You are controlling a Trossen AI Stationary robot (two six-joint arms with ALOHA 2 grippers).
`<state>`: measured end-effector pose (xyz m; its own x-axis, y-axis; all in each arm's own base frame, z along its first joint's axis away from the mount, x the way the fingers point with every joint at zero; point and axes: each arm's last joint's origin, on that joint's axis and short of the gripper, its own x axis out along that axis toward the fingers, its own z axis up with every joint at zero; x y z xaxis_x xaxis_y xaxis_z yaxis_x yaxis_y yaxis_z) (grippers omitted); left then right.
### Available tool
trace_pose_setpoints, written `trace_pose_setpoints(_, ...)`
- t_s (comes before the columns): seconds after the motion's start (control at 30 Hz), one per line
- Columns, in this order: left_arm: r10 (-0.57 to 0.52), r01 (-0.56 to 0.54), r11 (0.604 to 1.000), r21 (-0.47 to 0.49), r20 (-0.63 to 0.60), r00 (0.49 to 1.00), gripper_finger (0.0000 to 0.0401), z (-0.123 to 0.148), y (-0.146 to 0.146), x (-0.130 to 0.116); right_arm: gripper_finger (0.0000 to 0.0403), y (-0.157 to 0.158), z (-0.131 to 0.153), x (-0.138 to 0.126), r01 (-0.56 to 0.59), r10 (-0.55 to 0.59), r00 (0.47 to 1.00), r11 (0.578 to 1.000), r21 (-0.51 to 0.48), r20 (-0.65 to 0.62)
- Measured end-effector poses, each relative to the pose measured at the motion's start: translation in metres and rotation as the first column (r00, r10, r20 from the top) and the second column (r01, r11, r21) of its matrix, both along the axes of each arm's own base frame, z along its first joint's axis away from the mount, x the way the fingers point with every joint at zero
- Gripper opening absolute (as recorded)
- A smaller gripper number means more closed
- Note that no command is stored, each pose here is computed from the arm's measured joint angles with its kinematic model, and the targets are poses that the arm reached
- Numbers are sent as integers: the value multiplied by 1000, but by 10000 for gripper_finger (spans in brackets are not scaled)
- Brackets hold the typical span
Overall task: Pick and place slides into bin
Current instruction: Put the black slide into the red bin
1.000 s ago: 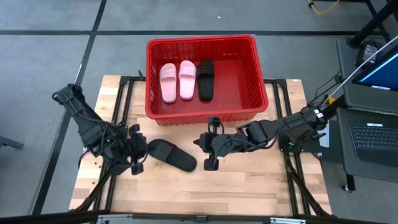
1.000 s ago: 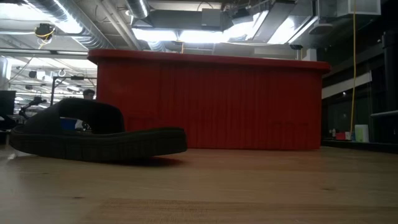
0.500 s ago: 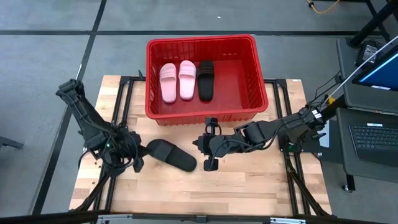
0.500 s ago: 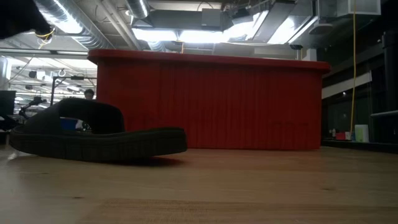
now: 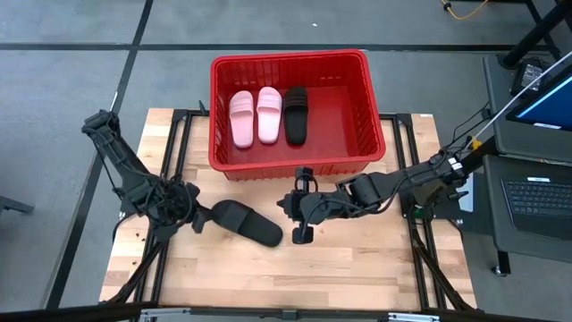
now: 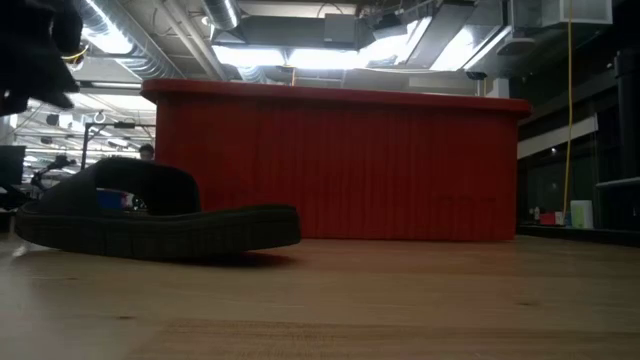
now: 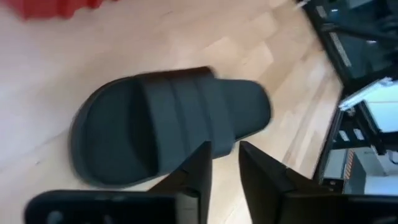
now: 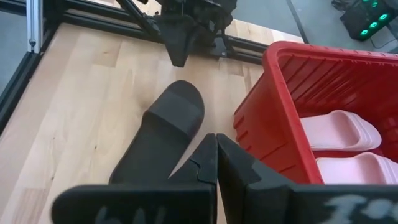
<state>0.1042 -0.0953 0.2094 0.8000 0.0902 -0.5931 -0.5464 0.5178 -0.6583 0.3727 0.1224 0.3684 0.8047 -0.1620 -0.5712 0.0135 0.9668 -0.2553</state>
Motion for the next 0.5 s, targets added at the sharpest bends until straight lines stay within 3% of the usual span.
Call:
trace_pose_setpoints(0.23,45,-61,989,-134,-119,992,132,-19,6,2,7,0,0,0,1,-1,1000,1000,3,1)
trace_pose_setpoints(0.5,99,-118,972,-203,-98,990,144,-43,14,9,7,0,0,0,0,0,1000,1000,4,1)
